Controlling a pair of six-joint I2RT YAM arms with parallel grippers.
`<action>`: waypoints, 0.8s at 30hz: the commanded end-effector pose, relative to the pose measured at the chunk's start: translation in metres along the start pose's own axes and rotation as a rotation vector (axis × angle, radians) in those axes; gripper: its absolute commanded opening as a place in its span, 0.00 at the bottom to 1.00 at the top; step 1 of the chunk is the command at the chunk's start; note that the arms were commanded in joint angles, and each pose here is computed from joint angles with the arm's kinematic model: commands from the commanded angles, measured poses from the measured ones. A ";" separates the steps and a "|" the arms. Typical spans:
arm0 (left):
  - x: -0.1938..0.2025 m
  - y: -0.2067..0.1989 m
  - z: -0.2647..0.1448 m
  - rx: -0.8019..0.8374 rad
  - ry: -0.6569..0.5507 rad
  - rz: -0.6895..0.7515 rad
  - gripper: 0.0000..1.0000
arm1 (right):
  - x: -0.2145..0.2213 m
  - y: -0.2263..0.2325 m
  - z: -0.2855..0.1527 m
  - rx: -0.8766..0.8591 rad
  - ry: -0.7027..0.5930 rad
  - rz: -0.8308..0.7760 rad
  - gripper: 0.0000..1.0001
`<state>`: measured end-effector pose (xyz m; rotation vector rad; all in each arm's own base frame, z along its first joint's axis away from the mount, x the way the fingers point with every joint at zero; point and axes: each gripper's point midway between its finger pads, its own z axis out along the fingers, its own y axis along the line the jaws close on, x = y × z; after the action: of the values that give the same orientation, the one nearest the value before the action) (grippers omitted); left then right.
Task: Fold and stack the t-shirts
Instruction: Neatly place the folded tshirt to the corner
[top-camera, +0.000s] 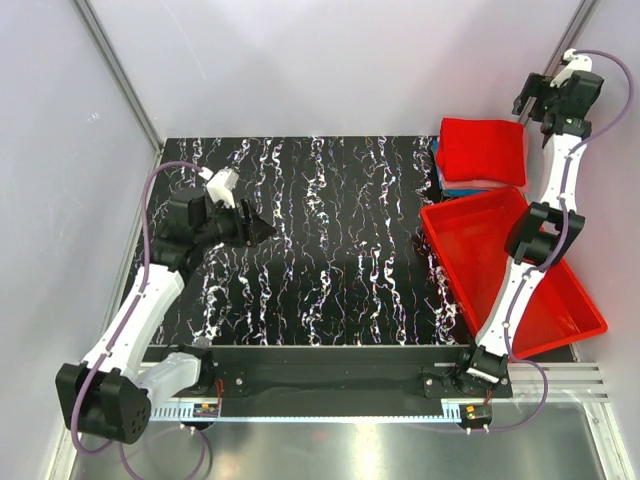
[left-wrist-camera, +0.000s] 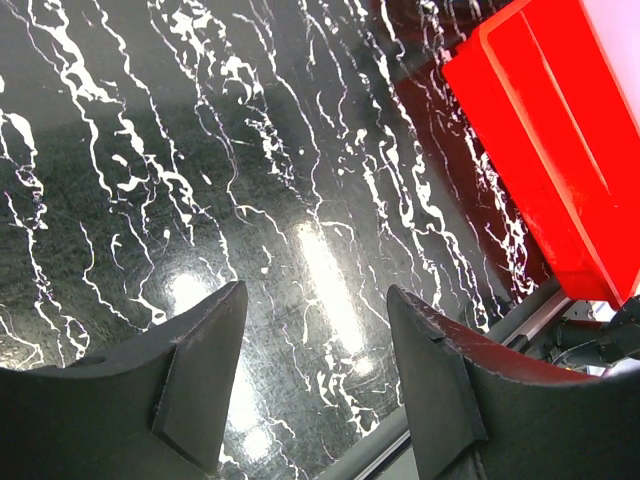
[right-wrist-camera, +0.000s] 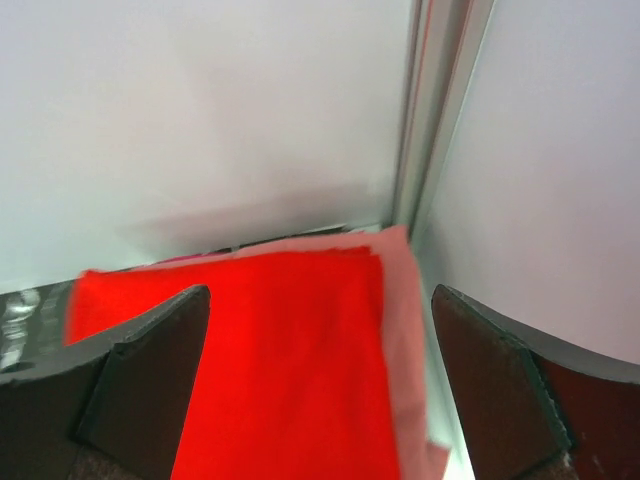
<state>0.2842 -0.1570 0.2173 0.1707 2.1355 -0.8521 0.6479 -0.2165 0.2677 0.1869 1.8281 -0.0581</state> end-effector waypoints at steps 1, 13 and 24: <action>-0.013 -0.011 -0.011 0.024 -0.065 0.057 0.64 | -0.086 0.035 -0.070 -0.070 -0.116 0.106 1.00; -0.067 -0.062 -0.061 0.134 -0.346 0.117 0.68 | -0.014 0.194 -0.268 -0.187 0.327 0.460 1.00; -0.075 -0.086 -0.104 0.104 -0.337 0.119 0.85 | 0.017 0.222 -0.429 -0.375 0.290 0.396 1.00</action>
<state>0.2456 -0.1507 0.3446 0.1923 1.7748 -0.8777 0.2934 0.0604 0.3818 0.2732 1.9989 0.6029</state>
